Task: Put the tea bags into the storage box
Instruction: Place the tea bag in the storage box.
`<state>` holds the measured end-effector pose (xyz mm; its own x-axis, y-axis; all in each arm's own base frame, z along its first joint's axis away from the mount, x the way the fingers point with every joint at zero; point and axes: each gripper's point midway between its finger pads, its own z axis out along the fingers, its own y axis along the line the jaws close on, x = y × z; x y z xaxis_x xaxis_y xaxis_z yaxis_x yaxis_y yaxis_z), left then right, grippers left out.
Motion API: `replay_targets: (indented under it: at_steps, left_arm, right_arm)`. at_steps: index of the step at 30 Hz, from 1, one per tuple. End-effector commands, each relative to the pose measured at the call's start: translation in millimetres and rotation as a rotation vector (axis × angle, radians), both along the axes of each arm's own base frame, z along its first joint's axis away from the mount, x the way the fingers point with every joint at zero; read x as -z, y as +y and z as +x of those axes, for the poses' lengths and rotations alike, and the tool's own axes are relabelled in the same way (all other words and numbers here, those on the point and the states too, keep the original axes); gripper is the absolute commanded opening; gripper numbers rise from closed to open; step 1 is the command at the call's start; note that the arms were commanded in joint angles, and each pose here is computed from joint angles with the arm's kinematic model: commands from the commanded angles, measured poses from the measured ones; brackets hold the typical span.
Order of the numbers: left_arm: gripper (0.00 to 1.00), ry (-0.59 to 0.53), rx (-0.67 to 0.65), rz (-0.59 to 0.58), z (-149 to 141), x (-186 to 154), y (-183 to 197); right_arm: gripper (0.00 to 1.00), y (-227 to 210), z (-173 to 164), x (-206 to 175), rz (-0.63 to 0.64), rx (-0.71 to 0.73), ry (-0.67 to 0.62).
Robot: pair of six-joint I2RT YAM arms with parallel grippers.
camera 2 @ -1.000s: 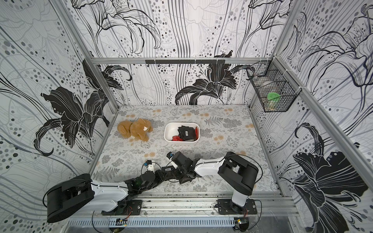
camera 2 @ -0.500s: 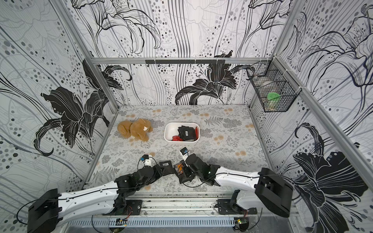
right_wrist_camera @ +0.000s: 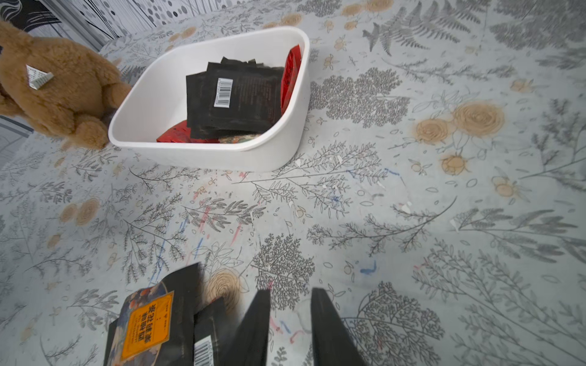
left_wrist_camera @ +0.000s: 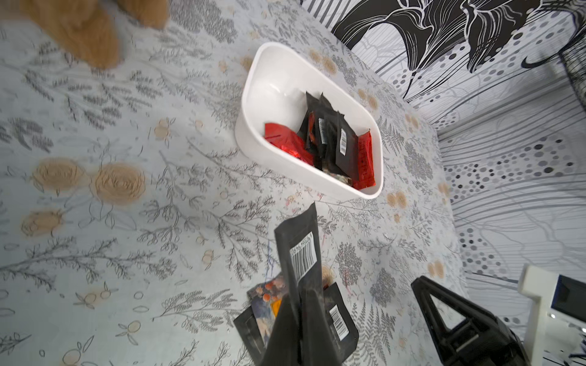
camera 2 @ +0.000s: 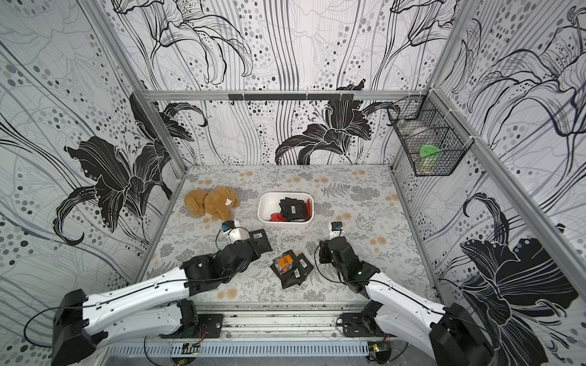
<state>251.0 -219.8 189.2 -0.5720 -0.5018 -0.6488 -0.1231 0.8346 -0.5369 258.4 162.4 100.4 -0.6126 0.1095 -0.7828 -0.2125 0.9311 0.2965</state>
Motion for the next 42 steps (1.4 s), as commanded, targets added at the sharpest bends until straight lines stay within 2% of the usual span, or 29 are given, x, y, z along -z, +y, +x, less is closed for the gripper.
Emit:
replay_targets:
  at_steps: [1, 5, 8, 10, 12, 16, 22, 26, 29, 34, 37, 39, 42]
  left_arm:
    - [0.00, -0.081, 0.001, 0.188, 36, -30, -14]
    - [0.00, -0.078, 0.217, 0.094, 83, -43, -77]
    - [0.00, -0.042, 0.249, 0.000, 121, -39, -97]
    - [0.00, -0.001, 0.199, 0.032, 146, -27, -97]
    - [0.00, 0.034, 0.154, 0.111, 168, -14, -99]
    - [0.00, 0.073, 0.135, 0.197, 193, 0, -106]
    - [0.02, 0.096, 0.136, 0.161, 212, 30, -97]
    - [0.03, 0.136, 0.166, 0.148, 212, 48, -94]
    - [0.10, 0.148, 0.179, 0.187, 212, 56, -91]
    - [0.15, 0.187, 0.197, 0.229, 209, 69, -82]
    - [0.18, 0.196, 0.165, 0.292, 211, 70, -66]
    - [0.23, 0.195, 0.125, 0.335, 214, 63, -52]
    - [0.38, 0.161, 0.077, 0.374, 215, 42, -34]
  right_arm:
    - [0.29, 9, -3, 8, 0.044, -0.039, 0.062]
    - [0.27, 17, -6, 5, 0.101, -0.080, 0.059]
    - [0.28, 18, -9, -1, 0.128, -0.095, 0.037]
    - [0.28, 16, -9, -5, 0.135, -0.092, 0.016]
    - [0.29, 17, -12, -11, 0.157, -0.105, -0.004]
    - [0.29, 16, -15, -18, 0.180, -0.112, -0.033]
    - [0.29, 15, -15, -20, 0.183, -0.112, -0.042]
    - [0.29, 15, -15, -20, 0.177, -0.113, -0.042]
    - [0.30, 14, -15, -20, 0.173, -0.113, -0.043]
    - [0.30, 10, -12, -17, 0.148, -0.088, -0.037]
    - [0.30, 7, -11, -15, 0.134, -0.075, -0.035]
    - [0.31, 8, -11, -15, 0.134, -0.077, -0.041]
    - [0.31, 10, -10, -15, 0.131, -0.090, -0.044]
